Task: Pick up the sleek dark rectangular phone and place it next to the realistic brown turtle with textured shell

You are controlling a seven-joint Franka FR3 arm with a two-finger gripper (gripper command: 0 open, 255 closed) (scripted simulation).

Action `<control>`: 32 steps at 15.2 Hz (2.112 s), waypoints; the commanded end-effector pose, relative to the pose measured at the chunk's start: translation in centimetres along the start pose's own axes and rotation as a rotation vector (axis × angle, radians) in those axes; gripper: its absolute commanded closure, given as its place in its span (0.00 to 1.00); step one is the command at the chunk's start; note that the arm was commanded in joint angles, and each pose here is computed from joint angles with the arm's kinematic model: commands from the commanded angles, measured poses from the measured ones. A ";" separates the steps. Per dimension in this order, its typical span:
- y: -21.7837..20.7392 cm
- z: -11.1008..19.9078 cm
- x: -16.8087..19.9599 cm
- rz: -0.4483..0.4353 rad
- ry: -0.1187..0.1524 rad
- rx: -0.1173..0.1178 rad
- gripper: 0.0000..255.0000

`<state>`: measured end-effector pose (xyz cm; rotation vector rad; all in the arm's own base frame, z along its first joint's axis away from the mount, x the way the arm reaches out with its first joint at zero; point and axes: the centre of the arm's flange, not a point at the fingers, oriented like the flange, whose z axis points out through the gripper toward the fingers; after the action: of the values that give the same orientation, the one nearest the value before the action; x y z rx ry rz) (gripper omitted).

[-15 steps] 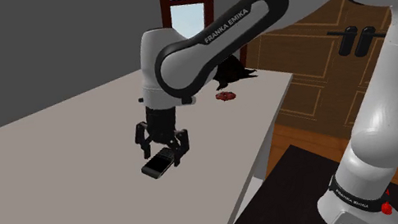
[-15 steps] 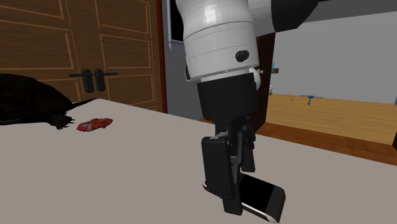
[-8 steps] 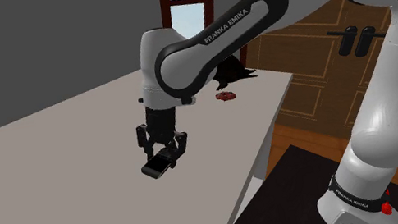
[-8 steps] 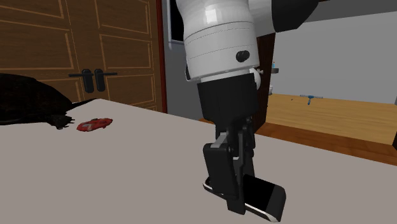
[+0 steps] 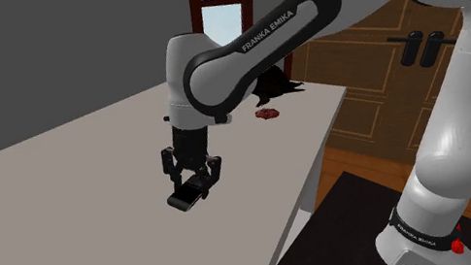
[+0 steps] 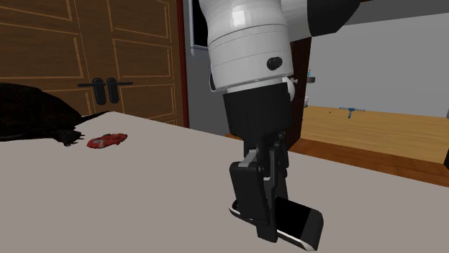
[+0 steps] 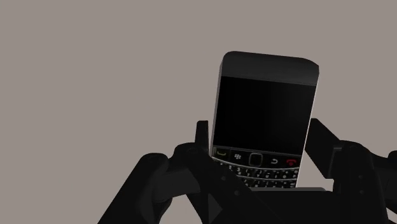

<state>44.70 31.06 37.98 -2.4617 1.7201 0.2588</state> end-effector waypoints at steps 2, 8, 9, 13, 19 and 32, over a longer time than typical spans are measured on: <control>0.0 -0.9 -0.2 0.001 0.000 -0.001 1.00; 0.0 -4.0 -0.8 0.001 0.000 -0.001 1.00; 0.0 -4.6 -1.0 0.001 0.000 -0.001 1.00; 0.0 -6.6 -1.4 0.001 0.000 -0.001 1.00; 0.0 -9.7 -2.1 0.001 0.000 -0.001 1.00; -0.1 -16.4 -3.5 0.001 0.000 -0.001 1.00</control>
<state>44.71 30.99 54.22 -2.4615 1.7211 0.2596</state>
